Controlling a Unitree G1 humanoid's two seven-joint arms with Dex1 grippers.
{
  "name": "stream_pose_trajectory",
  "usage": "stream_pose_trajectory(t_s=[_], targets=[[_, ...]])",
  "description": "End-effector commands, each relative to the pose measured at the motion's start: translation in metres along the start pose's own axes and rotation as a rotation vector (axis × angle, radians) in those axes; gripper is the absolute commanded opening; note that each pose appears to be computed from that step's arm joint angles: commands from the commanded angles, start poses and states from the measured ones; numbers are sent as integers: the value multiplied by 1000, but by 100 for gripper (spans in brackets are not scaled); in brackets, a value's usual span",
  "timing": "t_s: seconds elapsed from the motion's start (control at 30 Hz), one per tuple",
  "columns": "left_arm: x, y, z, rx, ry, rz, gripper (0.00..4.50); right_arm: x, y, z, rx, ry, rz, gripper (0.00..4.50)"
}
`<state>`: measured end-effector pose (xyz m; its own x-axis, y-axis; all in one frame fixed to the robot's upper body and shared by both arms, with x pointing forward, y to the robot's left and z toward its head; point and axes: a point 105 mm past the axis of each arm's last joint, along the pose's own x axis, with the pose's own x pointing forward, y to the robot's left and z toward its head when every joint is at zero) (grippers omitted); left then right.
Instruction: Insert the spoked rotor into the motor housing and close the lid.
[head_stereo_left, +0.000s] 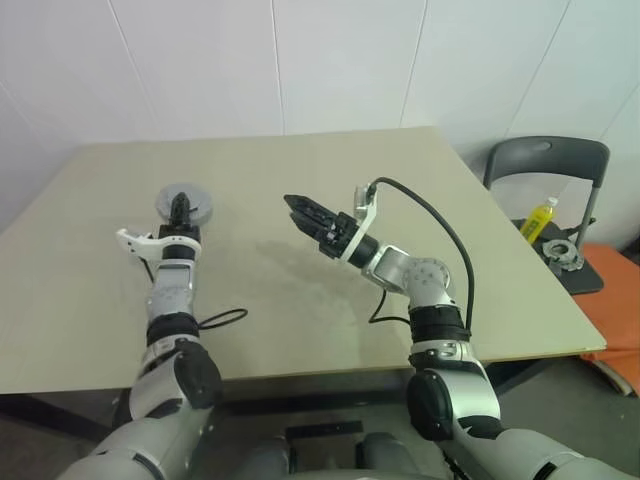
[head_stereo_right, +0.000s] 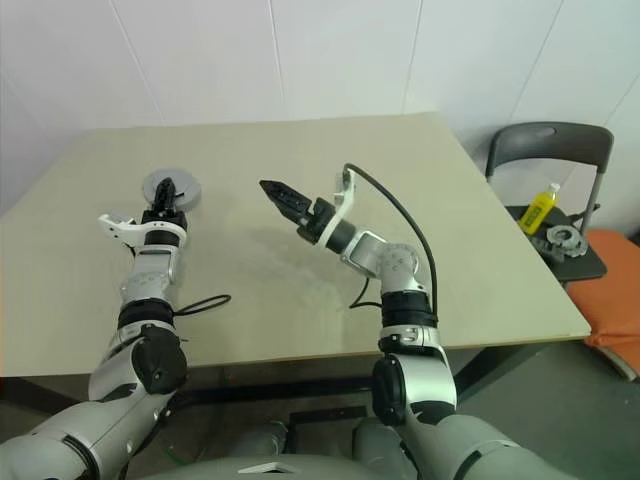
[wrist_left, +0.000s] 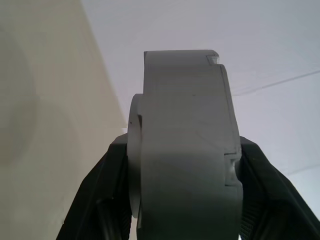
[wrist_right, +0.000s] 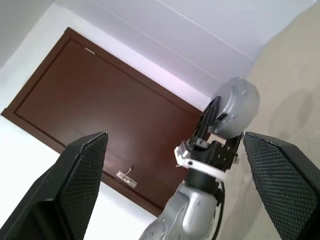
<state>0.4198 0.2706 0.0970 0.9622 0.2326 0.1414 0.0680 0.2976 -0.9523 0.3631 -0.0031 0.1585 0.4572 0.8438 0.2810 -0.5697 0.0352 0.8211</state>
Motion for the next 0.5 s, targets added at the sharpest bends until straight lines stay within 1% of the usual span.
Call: stream_pose_trajectory(t_s=[0.03,0.2,0.3,0.4,0.5], targets=[[14,-15,34,134,-123,12,219,4,15,7,-44,-14,50,449],[12,-1,59,265,-206,124,219,3,15,9,-55,-15,47,449],[9,5,70,298,-241,164,219,1,16,11,-60,-18,47,449],[7,9,76,303,-252,185,219,0,17,11,-60,-21,52,449],[6,12,74,319,-235,192,219,-1,17,11,-60,-21,55,449]])
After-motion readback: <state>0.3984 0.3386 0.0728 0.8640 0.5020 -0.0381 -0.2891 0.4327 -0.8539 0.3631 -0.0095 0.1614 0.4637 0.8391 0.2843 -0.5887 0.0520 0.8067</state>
